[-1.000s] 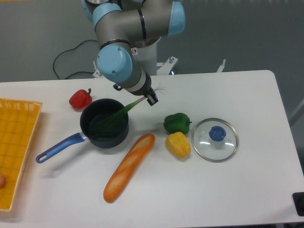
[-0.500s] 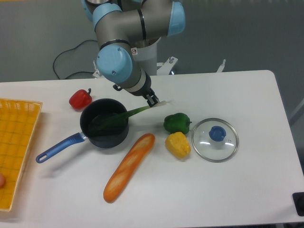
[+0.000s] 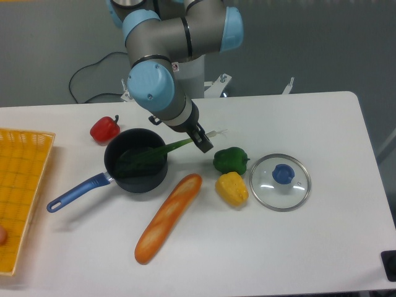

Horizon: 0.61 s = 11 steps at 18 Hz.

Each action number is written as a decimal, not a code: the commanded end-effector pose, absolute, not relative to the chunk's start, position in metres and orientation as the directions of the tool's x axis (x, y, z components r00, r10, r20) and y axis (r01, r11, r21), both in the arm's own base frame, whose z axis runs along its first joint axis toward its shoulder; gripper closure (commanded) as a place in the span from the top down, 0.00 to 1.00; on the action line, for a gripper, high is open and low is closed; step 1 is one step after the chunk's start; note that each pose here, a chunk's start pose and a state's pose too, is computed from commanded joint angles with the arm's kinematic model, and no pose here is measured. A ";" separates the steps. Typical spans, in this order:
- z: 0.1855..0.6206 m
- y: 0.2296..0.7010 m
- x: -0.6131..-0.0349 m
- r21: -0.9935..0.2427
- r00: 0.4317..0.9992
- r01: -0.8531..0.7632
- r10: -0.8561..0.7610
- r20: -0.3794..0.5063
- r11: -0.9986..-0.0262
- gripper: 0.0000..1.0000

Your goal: Place the green onion in the pot

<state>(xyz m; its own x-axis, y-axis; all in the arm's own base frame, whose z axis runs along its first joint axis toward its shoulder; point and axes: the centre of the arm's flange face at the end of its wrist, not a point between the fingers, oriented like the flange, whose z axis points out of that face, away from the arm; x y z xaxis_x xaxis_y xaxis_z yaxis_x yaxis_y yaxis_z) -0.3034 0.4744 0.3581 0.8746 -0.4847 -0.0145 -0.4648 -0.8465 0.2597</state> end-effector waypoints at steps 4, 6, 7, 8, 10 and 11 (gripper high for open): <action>0.377 0.470 -0.335 0.152 0.894 -0.438 -0.447 -0.027 -0.886 1.00; 0.378 0.462 -0.354 0.120 0.880 -0.470 -0.475 -0.017 -0.874 1.00; 0.377 0.457 -0.362 0.109 0.873 -0.484 -0.488 -0.010 -0.868 1.00; 0.376 0.452 -0.368 0.094 0.866 -0.498 -0.500 -0.002 -0.862 1.00; 0.380 0.447 -0.373 0.073 0.865 -0.501 -0.503 -0.006 -0.862 1.00; 0.386 0.446 -0.376 0.058 0.868 -0.496 -0.497 -0.015 -0.867 1.00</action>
<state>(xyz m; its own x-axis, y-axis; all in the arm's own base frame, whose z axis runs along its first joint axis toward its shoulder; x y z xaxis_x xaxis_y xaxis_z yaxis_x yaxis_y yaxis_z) -0.3765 0.4465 0.3859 0.8676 -0.4971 -0.0153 -0.4955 -0.8666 0.0584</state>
